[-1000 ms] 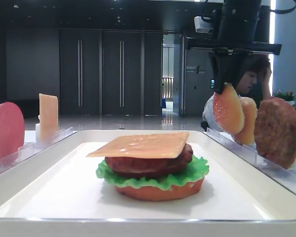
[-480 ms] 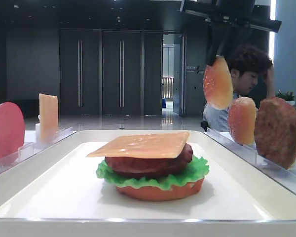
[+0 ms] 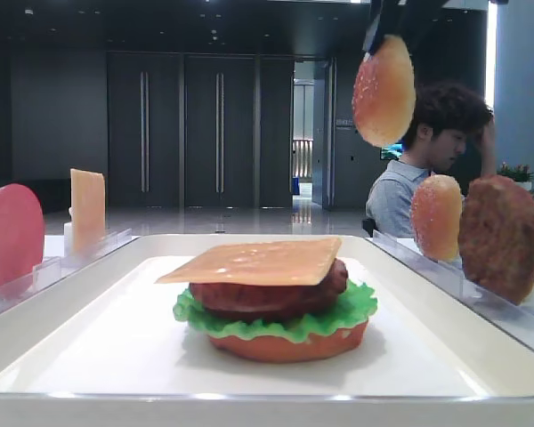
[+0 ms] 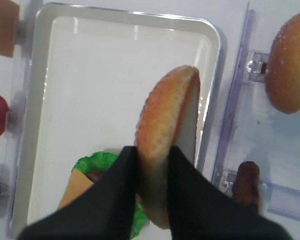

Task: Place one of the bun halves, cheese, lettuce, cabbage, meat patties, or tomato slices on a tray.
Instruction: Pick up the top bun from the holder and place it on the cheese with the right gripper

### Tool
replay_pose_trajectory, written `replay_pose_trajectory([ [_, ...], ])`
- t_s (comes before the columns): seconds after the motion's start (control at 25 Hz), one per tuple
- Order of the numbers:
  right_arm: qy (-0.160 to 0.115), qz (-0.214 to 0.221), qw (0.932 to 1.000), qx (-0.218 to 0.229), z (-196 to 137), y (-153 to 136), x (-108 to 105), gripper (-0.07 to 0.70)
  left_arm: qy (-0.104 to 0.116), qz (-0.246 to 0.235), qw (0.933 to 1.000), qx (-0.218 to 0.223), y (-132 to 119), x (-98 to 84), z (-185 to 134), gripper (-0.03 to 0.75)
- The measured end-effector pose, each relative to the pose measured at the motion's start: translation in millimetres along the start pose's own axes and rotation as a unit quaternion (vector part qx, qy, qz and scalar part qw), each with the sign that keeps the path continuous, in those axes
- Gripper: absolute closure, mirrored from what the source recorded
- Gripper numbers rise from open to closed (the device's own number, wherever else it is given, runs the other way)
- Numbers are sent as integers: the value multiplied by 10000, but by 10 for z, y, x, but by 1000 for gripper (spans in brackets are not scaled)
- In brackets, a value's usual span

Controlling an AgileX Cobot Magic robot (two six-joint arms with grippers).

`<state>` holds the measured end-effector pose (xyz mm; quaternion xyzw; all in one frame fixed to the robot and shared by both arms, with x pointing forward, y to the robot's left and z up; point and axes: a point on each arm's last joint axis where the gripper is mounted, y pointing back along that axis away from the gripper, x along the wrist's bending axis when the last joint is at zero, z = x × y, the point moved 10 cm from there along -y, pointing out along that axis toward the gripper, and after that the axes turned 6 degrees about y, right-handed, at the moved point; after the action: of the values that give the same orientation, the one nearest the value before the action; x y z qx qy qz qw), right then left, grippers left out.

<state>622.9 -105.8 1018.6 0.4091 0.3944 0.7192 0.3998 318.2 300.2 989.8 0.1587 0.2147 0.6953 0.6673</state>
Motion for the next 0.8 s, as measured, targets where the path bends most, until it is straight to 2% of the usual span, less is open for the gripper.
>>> replay_pose_trajectory([
  [0.36,258,815,9955,-418,-76,430,401,503,4,0,10000,0,0,0,0,557],
  [0.64,83,807,9959,-412,-490,312,328,503,4,0,10000,0,0,0,0,557],
  [0.8,-43,1159,9917,-554,-664,288,421,503,4,0,10000,0,0,0,0,557],
])
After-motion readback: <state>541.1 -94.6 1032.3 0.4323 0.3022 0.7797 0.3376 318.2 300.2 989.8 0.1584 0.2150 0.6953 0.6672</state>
